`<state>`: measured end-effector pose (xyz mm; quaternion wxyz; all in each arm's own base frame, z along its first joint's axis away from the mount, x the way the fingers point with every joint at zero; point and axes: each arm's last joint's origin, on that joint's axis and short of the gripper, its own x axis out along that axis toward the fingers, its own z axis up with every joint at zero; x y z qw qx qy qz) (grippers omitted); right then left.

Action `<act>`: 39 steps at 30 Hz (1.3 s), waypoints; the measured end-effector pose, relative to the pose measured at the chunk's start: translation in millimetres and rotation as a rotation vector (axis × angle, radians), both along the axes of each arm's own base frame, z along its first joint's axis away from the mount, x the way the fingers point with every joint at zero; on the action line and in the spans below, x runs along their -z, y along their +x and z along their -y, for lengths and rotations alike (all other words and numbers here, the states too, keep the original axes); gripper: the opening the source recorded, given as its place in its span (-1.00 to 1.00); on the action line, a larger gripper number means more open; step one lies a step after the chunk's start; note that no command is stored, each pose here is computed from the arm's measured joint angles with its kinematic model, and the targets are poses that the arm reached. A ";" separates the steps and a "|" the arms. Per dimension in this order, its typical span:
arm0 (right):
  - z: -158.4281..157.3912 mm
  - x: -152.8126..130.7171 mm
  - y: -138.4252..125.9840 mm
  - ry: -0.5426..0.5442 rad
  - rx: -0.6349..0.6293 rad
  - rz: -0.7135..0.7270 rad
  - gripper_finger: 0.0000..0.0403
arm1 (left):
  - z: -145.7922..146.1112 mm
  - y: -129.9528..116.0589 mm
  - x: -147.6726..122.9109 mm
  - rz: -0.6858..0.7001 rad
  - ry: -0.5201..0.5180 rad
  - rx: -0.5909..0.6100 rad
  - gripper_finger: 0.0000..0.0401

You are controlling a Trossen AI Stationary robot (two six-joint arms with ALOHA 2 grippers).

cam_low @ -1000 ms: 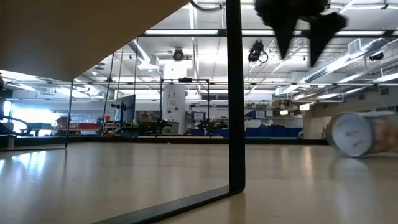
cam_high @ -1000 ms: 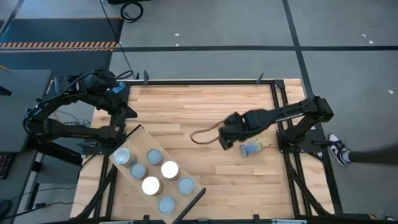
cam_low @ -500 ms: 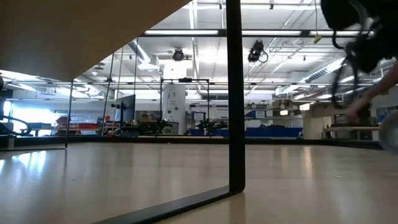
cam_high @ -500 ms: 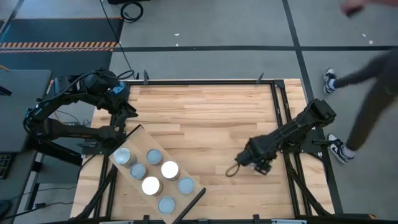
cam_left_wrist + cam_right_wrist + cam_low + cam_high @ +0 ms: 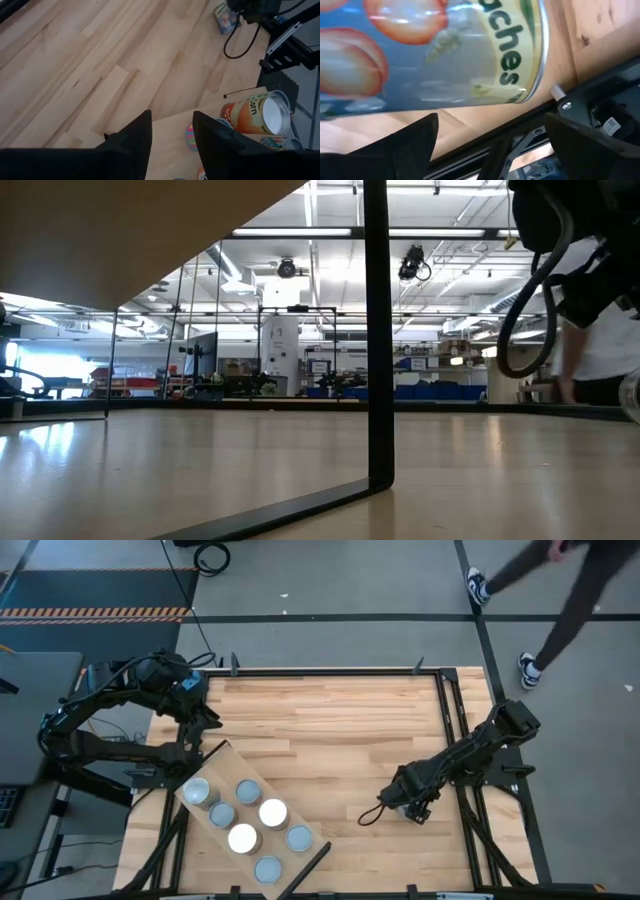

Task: Pick and place cans onto a shelf
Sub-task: Put the canned peaches on the shelf aligned with the other canned peaches

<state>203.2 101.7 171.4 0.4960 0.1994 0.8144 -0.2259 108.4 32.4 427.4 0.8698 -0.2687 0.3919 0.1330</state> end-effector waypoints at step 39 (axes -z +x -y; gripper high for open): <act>10.1 -77.6 -25.2 0.000 0.833 0.399 0.85 | -1.9 4.5 -4.2 0.060 0.044 0.012 -0.26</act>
